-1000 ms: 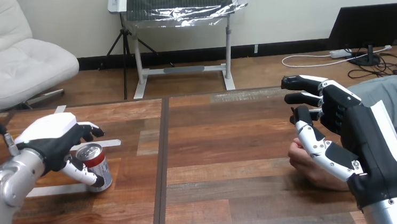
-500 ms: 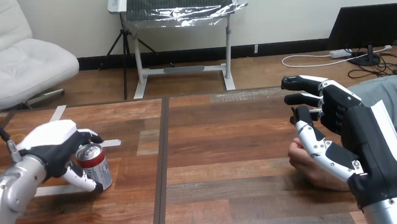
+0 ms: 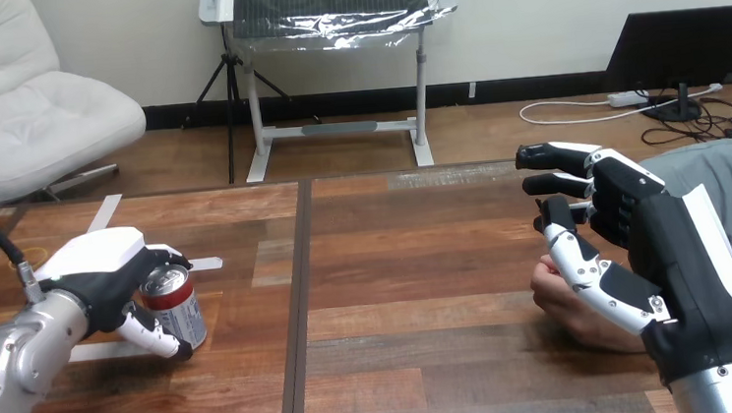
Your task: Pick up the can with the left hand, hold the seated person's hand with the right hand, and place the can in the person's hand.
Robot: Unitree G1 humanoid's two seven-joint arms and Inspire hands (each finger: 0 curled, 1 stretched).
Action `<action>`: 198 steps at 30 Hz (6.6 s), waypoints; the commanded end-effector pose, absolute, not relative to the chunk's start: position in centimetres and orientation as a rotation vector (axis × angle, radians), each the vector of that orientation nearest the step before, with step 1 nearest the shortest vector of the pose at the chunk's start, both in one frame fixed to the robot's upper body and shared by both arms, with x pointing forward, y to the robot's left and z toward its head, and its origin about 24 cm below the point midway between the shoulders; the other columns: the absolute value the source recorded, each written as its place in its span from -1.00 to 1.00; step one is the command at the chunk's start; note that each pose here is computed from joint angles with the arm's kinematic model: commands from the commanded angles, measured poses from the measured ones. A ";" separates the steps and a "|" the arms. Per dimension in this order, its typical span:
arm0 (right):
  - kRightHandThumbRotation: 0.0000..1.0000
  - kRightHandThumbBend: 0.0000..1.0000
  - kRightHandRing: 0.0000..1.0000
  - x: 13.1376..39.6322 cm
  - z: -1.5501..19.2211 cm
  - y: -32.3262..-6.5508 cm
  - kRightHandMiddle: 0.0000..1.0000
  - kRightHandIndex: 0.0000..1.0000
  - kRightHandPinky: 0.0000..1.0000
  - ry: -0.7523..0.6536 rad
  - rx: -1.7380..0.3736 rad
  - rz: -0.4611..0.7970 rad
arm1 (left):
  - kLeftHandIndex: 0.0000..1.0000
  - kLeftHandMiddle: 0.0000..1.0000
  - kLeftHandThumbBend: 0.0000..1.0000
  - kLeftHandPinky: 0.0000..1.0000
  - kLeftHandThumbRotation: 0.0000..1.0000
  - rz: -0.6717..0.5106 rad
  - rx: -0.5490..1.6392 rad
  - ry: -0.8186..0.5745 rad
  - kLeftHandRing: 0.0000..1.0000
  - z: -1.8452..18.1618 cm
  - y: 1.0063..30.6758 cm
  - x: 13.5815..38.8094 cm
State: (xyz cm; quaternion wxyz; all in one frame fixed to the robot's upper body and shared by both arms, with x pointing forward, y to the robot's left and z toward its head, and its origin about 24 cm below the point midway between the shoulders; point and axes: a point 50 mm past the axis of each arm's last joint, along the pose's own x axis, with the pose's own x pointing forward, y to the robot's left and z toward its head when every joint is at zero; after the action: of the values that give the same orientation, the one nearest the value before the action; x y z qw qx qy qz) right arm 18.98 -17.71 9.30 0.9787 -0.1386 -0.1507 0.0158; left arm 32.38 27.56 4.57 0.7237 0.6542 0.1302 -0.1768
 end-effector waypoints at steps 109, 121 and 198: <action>-1.00 -0.64 0.43 19.8 11.2 -17.9 0.50 0.37 0.17 -0.384 -0.314 0.075 | 0.11 0.04 0.40 -0.19 -1.00 -0.142 1.202 0.128 -0.10 4.9 26.7 33.9; -1.00 -0.63 0.42 19.9 11.2 -17.9 0.51 0.37 0.16 -0.381 -0.312 0.077 | 0.11 0.02 0.41 -0.24 -1.00 -0.098 1.167 0.085 -0.13 5.2 26.3 34.1; -1.00 0.22 0.60 21.7 13.0 -21.7 0.66 0.54 0.40 -0.268 -0.791 0.057 | 0.02 -0.06 0.20 -0.31 -1.00 -0.259 0.990 -0.454 -0.21 14.4 14.9 32.4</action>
State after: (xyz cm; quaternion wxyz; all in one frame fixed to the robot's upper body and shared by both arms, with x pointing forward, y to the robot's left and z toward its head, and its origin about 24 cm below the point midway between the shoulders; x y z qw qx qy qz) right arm 19.99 -20.38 9.17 0.9535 -0.2903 -0.0727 0.0361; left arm 31.62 16.23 9.18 0.8470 0.4918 -0.1251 -0.1582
